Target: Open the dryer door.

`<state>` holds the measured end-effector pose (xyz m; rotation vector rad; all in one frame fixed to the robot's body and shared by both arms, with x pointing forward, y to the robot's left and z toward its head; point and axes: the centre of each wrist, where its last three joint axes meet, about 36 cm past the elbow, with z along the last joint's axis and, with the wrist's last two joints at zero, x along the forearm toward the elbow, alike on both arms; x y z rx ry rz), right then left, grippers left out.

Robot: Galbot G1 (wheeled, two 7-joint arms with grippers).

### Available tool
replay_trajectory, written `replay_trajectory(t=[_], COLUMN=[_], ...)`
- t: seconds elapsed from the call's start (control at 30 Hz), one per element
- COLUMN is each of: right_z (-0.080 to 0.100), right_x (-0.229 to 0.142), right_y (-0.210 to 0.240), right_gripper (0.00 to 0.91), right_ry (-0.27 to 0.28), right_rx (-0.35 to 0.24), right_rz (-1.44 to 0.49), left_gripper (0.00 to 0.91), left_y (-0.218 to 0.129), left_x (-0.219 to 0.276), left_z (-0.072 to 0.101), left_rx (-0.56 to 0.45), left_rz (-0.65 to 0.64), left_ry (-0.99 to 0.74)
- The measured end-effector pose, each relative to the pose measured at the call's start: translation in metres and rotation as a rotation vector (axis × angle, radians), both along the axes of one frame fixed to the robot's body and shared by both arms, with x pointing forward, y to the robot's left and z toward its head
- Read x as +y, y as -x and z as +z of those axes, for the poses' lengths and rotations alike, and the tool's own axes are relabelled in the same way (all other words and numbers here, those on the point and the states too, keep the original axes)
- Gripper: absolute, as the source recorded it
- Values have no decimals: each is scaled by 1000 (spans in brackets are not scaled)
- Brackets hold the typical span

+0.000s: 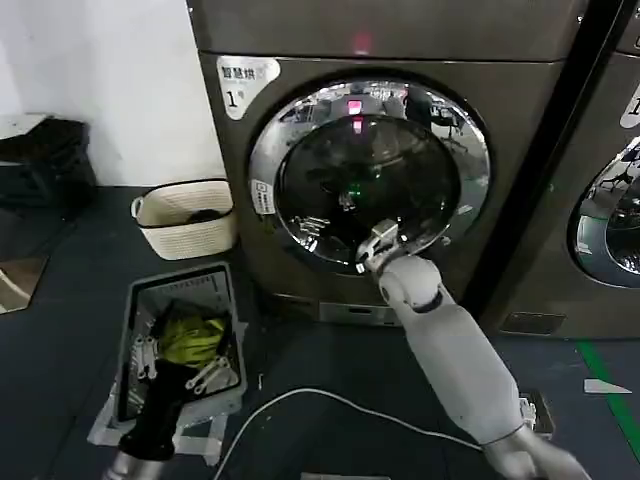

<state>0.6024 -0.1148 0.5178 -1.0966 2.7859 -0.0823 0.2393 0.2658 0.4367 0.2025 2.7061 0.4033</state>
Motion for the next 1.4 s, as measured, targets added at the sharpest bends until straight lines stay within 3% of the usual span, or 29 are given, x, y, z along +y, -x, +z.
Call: replay_trajectory(t=[1.4], right_z=[-5], right_x=[49], right_y=[-26], right_gripper=[907], right_ry=[8], right_rx=[54], right_rz=[83], left_gripper=[907], left_y=[6], left_x=[3], left_z=[-5], left_rx=[6], left_rz=[7], left_ry=[-5])
